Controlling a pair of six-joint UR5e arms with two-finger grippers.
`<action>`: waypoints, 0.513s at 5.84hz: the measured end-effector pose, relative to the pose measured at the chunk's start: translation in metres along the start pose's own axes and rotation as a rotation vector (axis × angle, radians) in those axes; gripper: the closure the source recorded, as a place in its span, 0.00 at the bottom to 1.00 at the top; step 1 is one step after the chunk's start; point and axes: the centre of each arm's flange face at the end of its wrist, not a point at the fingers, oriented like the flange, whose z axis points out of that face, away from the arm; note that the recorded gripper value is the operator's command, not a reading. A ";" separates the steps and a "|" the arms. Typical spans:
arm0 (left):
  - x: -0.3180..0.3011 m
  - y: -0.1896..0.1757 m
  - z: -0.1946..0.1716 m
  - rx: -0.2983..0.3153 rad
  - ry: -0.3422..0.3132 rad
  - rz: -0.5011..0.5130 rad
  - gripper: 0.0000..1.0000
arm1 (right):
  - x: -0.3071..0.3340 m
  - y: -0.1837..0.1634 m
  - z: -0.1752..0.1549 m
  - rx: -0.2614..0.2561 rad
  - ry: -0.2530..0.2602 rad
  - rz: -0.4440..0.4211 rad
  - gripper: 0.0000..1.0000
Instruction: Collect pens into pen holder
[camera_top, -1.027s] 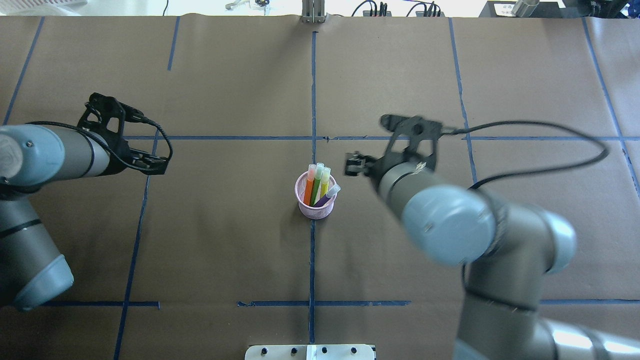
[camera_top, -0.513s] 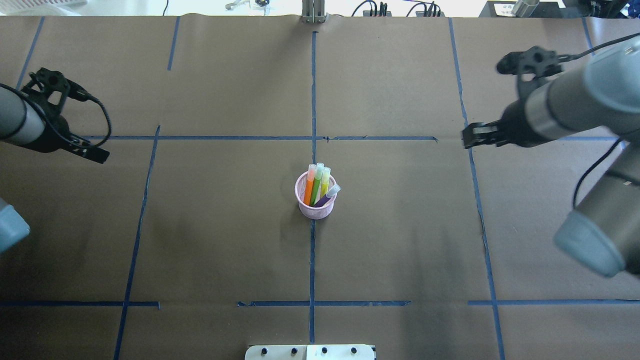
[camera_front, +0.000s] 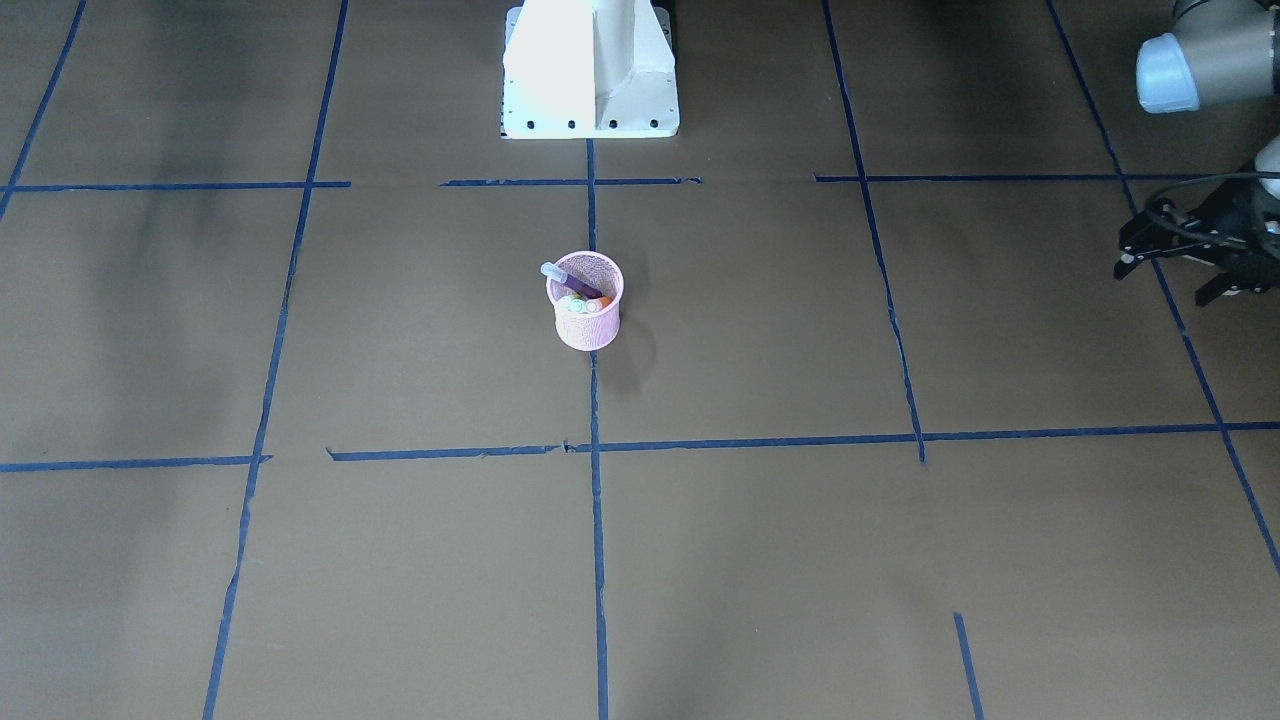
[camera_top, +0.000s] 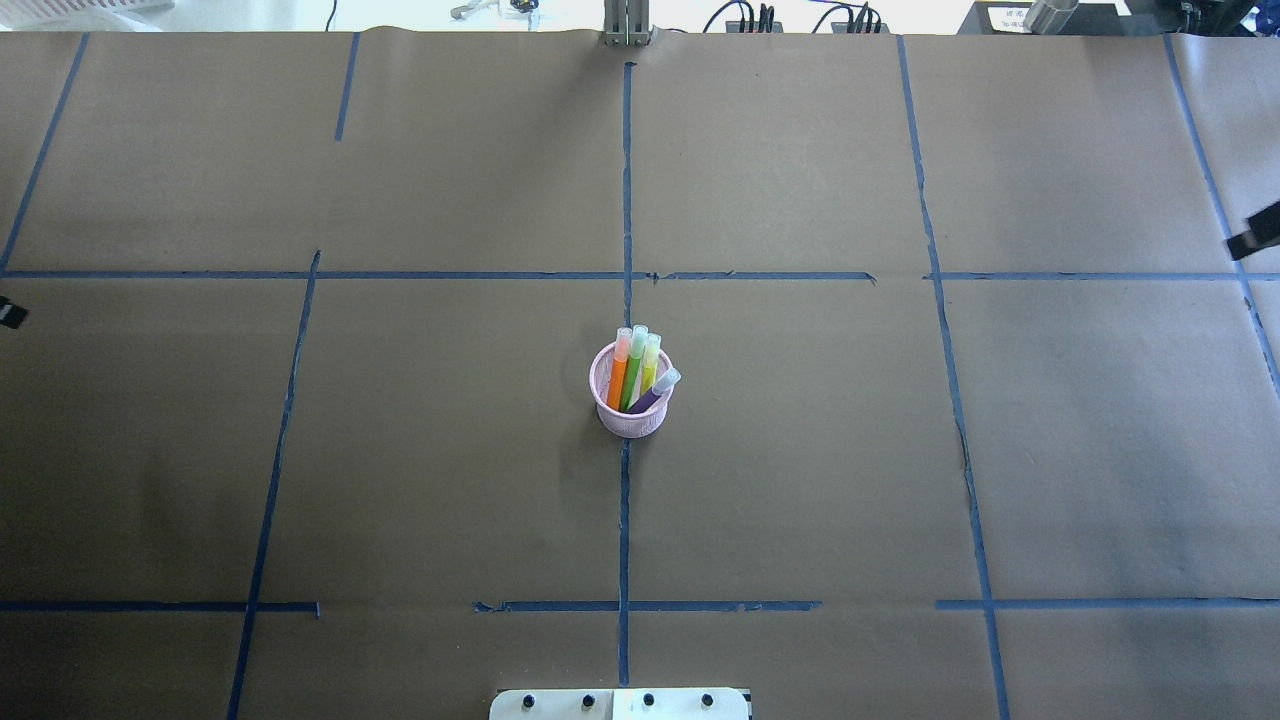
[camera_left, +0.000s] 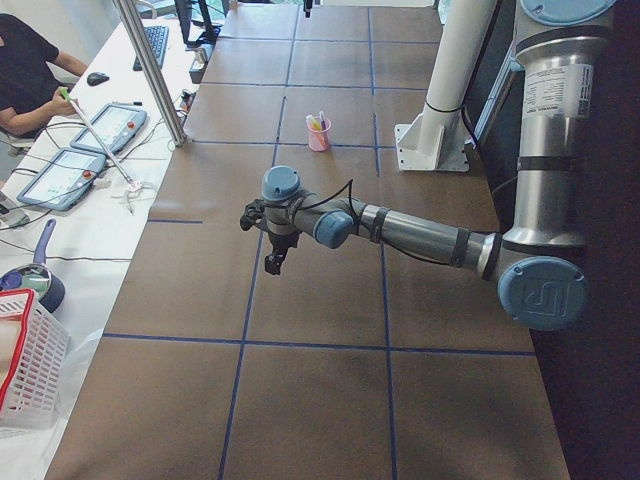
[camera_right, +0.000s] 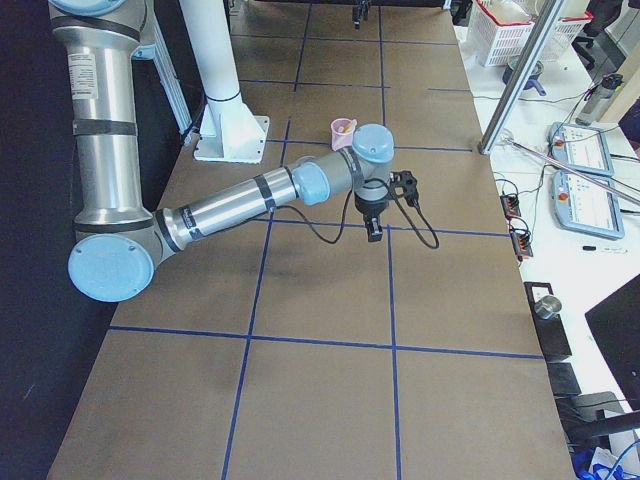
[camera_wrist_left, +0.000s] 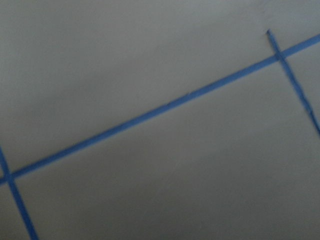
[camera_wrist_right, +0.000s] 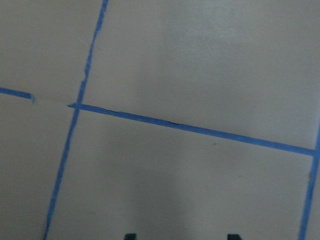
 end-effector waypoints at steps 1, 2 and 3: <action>-0.040 0.014 -0.017 0.022 -0.001 -0.076 0.00 | 0.047 0.026 -0.002 -0.010 -0.003 0.003 0.11; -0.070 0.025 -0.037 0.054 -0.003 -0.114 0.00 | 0.075 0.053 -0.005 -0.014 -0.004 0.038 0.00; -0.086 0.032 -0.048 0.062 -0.005 -0.125 0.00 | 0.095 0.083 -0.011 -0.009 -0.013 0.086 0.00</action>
